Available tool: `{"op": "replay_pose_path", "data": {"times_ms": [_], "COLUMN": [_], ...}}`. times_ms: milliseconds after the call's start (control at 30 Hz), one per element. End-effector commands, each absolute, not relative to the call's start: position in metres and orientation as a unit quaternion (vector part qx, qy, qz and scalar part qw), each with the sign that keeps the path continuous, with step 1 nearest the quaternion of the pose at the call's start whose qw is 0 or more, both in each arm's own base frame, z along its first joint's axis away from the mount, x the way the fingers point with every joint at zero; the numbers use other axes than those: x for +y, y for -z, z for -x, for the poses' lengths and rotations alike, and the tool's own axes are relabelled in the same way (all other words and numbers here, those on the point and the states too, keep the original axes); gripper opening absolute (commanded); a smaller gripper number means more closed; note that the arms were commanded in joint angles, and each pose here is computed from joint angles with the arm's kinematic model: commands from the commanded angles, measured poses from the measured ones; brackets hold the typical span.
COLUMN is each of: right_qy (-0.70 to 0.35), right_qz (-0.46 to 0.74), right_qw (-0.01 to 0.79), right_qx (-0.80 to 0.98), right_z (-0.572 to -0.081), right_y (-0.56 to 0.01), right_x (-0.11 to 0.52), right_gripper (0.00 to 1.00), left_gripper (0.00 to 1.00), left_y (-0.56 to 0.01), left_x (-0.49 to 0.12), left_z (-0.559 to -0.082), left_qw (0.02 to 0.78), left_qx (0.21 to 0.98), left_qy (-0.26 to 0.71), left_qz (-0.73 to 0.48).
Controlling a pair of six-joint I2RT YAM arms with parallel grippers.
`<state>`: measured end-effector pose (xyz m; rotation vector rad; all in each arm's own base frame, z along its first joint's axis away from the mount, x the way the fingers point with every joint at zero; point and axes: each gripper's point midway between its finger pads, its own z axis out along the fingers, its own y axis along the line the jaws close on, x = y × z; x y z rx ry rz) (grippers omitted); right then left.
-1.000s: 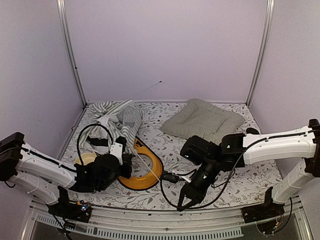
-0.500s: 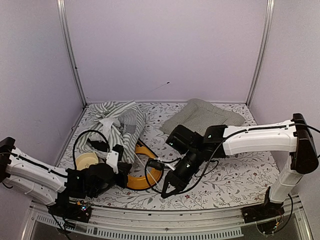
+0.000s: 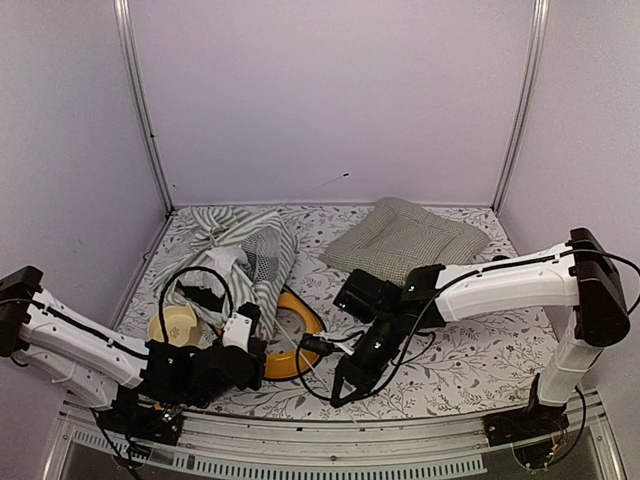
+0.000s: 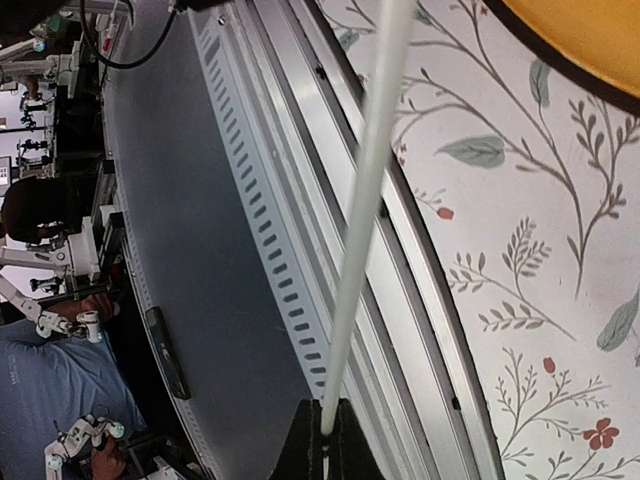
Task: Set up the pet tent
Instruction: Adjust the tent at the center of the board.
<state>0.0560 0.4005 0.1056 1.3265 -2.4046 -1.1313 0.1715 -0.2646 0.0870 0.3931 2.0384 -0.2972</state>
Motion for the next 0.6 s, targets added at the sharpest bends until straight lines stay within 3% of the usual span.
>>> {"op": "replay_pose_path", "data": {"times_ms": [0, 333, 567], "right_qy": [0.375, 0.366, 0.374], "right_qz": [-0.455, -0.446, -0.403], "right_qw": [0.072, 0.137, 0.144], "right_qx": [-0.805, -0.805, -0.823], "right_z": [-0.050, 0.029, 0.045], "right_y": [-0.101, -0.083, -0.083], "right_x": [0.379, 0.314, 0.284], "right_gripper": [0.00, 0.00, 0.00], "left_gripper": [0.00, 0.00, 0.00], "left_y": [-0.085, -0.076, -0.066], "left_x": [-0.270, -0.294, -0.309], "left_z": [-0.172, -0.185, -0.185], "left_qw": [0.488, 0.450, 0.428], "left_qx": [0.848, 0.854, 0.857], "left_qy": [0.135, 0.172, 0.185], "left_qz": [-0.160, -0.197, -0.220]}}
